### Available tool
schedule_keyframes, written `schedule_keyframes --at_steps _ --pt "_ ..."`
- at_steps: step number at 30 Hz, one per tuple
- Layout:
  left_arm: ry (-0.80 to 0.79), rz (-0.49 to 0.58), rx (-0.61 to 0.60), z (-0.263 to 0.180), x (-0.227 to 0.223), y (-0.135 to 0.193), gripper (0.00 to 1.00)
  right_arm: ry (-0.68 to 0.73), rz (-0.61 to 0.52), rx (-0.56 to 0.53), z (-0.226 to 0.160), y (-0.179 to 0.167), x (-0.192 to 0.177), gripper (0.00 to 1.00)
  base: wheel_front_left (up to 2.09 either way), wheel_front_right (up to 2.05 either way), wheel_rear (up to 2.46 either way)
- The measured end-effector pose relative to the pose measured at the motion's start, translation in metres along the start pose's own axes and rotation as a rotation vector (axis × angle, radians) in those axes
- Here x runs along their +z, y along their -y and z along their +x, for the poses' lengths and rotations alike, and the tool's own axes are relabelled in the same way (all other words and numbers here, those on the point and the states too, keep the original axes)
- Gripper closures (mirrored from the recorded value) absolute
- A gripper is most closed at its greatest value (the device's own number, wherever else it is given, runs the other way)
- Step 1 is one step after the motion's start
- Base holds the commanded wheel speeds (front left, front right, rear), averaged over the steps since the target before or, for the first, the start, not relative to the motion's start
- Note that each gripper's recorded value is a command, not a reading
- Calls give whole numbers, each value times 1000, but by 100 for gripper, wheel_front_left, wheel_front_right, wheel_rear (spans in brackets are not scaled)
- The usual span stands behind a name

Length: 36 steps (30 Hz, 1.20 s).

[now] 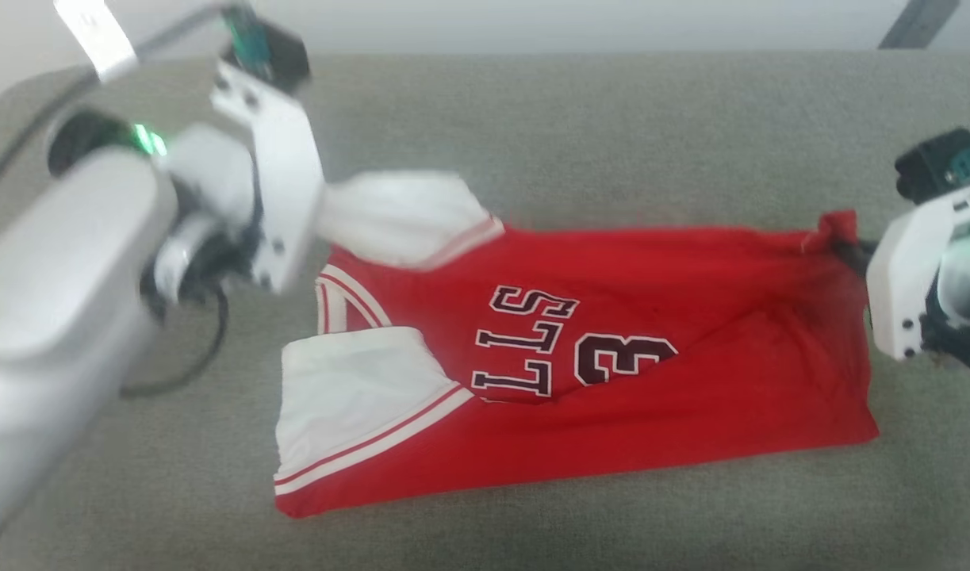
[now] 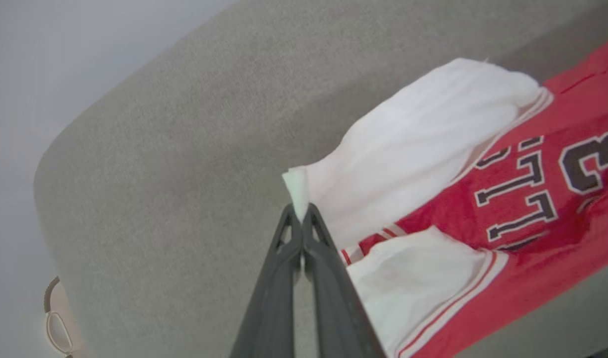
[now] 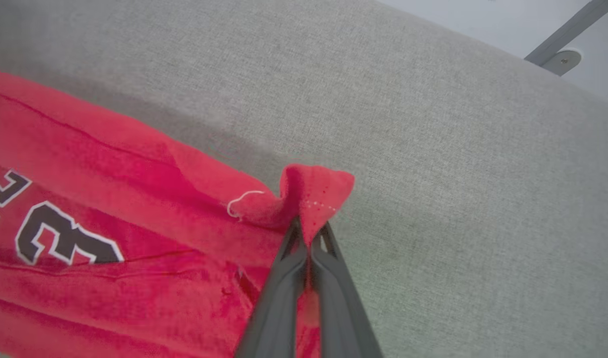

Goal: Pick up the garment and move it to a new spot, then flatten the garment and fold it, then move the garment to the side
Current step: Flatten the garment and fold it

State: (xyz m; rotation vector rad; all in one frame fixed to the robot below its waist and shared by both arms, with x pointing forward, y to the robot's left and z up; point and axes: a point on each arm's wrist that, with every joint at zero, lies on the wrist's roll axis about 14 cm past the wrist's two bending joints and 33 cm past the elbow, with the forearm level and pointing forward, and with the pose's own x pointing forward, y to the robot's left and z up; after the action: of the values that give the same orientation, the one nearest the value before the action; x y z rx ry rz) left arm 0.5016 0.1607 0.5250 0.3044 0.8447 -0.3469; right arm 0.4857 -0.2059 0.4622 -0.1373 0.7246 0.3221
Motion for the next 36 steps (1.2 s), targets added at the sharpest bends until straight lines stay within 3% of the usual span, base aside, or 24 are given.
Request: schedule_keyframes --at_steps 9,18,19,21,22,23,25,26,27,36 --pt "-72 -28 -52 -32 -63 40 100 -90 49 17 -12 -9 -41 100 0 0 0" --pt "-183 -139 -135 -20 -123 69 100 -168 103 42 -15 -30 -78 100 0 0 0" --pt "-192 -154 -138 -17 -128 69 100 -169 104 40 -15 -31 -79 84 0 0 0" --pt "-206 -177 -141 -13 -136 69 100 -169 101 34 -16 -32 -80 62 0 0 0" --pt "-207 -178 -146 -11 -138 70 96 -166 101 36 -17 -34 -79 42 0 0 0" --pt "-207 -175 -150 -10 -140 70 83 -158 102 40 -17 -36 -78 0 0 0 0" --pt "-206 -185 -152 -10 -143 69 62 -148 102 45 -19 -39 -75 0 0 0 0" --pt "-190 -182 -147 -10 -142 67 21 -145 103 48 -21 -40 -74 0 0 0 0" --pt "-165 -182 -143 -11 -138 65 0 -140 107 53 -23 -41 -72 0 0 0 0" --pt "40 -200 -104 -28 -119 56 0 -48 137 21 -44 -30 -53 0 0 0 0"
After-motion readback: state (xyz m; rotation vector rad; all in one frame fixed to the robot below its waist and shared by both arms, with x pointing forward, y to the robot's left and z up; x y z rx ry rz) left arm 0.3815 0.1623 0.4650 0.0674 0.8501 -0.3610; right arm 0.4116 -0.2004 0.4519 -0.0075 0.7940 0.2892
